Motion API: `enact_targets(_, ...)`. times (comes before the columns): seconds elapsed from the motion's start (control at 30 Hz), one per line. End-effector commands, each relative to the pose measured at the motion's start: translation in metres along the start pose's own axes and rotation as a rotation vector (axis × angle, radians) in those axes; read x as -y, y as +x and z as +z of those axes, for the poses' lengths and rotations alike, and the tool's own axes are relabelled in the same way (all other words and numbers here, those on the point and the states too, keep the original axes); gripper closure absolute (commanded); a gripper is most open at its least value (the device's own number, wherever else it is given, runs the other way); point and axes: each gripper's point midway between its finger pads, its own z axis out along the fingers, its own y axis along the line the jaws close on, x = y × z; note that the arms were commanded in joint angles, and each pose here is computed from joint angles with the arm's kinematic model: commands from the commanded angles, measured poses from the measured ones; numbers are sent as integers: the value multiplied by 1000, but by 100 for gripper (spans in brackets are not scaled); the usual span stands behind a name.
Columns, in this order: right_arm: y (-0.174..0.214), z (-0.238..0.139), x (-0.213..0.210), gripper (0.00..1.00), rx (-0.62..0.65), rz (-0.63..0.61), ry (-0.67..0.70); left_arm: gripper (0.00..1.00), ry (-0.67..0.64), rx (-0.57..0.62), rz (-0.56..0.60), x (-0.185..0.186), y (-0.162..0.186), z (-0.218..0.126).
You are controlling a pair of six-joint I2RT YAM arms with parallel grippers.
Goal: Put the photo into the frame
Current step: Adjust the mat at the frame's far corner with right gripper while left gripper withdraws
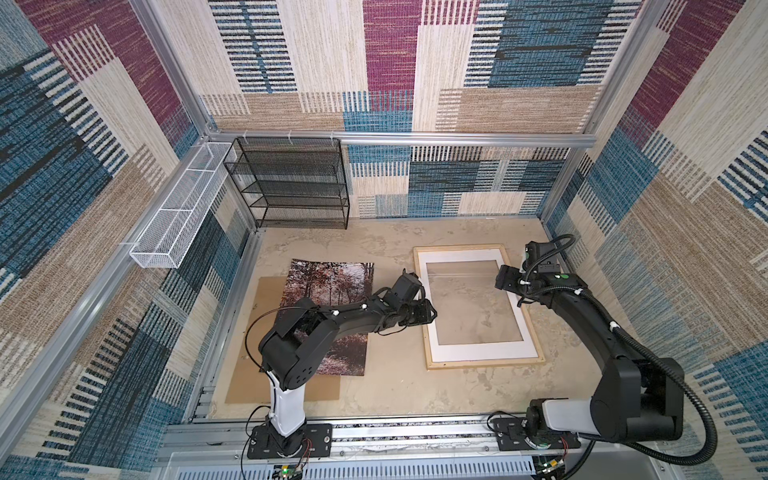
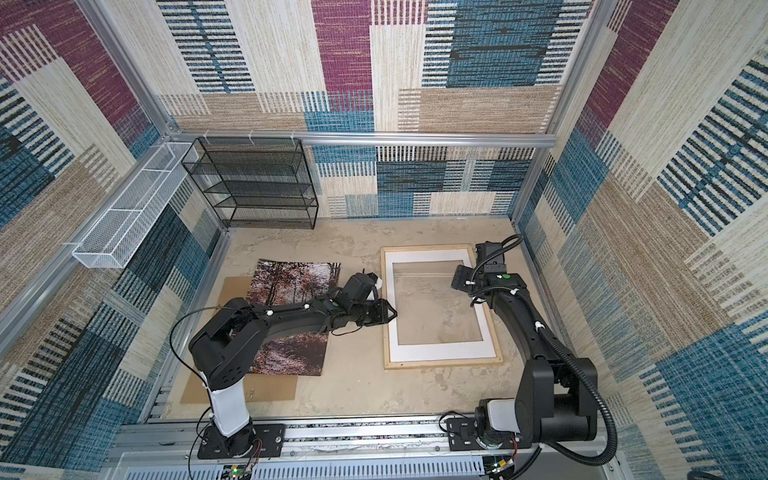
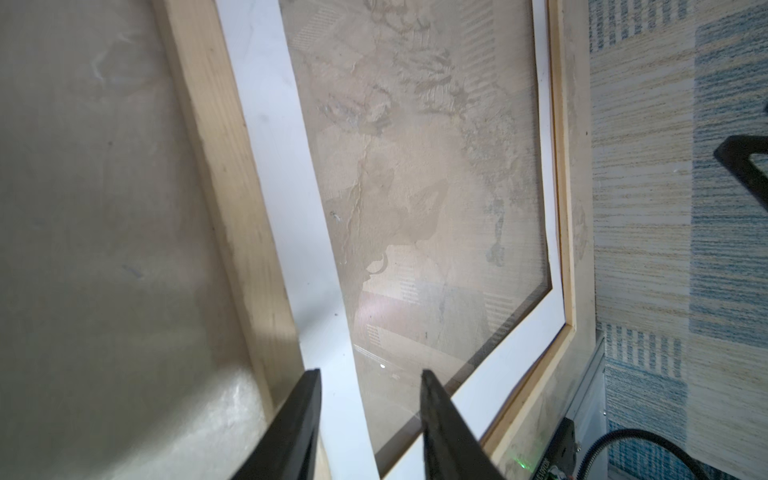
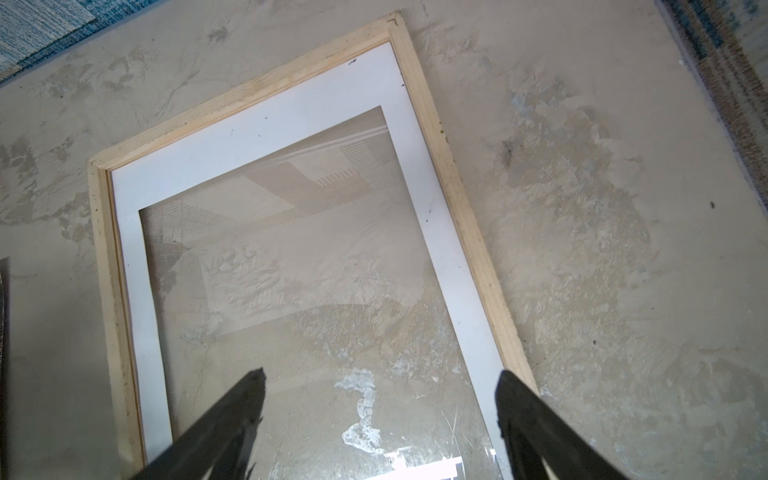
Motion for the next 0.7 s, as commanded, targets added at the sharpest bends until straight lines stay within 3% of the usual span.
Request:
enact_targets(0.0, -12, 3, -2, 12, 38, 11, -30, 54, -92, 48, 31, -13, -8, -12)
enact_targets(0.1, -12, 13, 2, 12, 27, 33, -47, 52, -151, 50, 59, -19, -11, -16)
enact_targets(0.37, 0, 50, 36, 20, -22, 149, -46, 62, -268, -33, 49, -39, -6, 3)
enact_targets(0.67, 5, 76, 50, 24, -60, 166, -25, 67, -320, -68, 37, -58, -6, 13)
